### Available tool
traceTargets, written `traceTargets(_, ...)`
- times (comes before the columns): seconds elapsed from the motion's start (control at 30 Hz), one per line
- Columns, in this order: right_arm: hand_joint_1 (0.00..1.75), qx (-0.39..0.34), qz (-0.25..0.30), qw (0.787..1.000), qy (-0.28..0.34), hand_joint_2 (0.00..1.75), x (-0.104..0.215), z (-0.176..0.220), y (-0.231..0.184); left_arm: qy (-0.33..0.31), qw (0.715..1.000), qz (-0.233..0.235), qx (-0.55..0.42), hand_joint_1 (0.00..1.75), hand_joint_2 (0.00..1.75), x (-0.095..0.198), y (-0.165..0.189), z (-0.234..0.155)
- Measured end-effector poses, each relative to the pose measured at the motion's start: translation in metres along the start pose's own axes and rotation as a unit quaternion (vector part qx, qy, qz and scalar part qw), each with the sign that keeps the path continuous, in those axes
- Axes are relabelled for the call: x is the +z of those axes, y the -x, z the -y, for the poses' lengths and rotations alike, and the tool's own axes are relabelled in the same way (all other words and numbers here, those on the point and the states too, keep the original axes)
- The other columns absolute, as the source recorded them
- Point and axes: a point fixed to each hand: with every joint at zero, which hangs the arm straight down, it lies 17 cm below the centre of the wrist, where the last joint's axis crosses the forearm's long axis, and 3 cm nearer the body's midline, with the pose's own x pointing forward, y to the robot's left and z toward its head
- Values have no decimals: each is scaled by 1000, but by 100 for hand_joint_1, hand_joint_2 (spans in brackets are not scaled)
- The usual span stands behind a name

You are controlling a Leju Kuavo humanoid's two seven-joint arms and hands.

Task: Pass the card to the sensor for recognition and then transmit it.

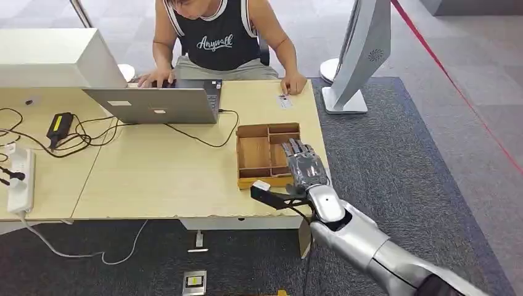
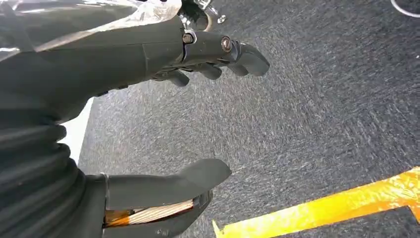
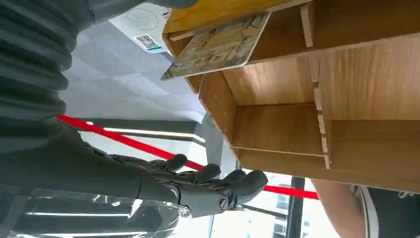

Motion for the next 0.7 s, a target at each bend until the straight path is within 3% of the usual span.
traceTargets(0.7,0,-10,-20,999,-24,175,-7,-22,5,0,1000,0,-3,0,175,0,-2,1)
